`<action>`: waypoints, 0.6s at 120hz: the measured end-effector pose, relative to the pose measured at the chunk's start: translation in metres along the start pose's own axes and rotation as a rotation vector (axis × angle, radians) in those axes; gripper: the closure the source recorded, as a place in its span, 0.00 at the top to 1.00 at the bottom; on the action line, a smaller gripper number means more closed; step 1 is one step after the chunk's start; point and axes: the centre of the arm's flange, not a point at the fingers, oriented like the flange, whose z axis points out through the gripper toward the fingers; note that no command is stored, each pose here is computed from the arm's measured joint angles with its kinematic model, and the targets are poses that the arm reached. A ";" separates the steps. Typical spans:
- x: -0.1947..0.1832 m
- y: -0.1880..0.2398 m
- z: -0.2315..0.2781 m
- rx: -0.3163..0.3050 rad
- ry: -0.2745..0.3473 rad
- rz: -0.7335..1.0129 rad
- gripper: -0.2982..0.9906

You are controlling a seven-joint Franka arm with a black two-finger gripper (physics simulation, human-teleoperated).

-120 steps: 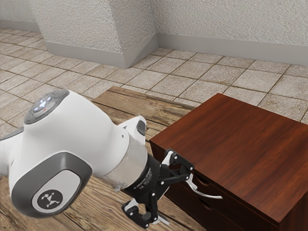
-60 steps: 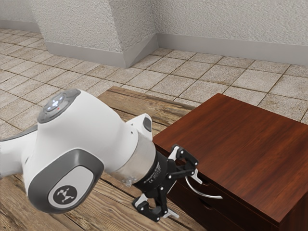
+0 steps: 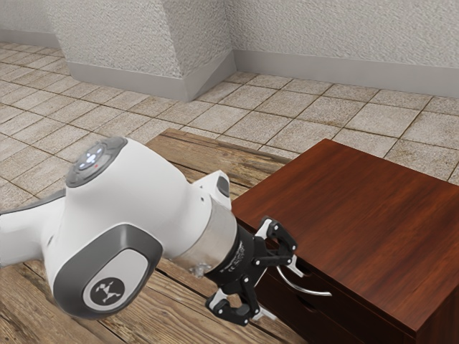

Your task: Pull the drawer handle with one arm to open the drawer

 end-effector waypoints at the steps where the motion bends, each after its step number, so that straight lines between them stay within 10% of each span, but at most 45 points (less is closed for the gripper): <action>1: 0.001 0.000 0.001 0.001 0.001 -0.001 0.59; 72: 0.005 -0.002 0.008 0.013 0.008 -0.012 0.39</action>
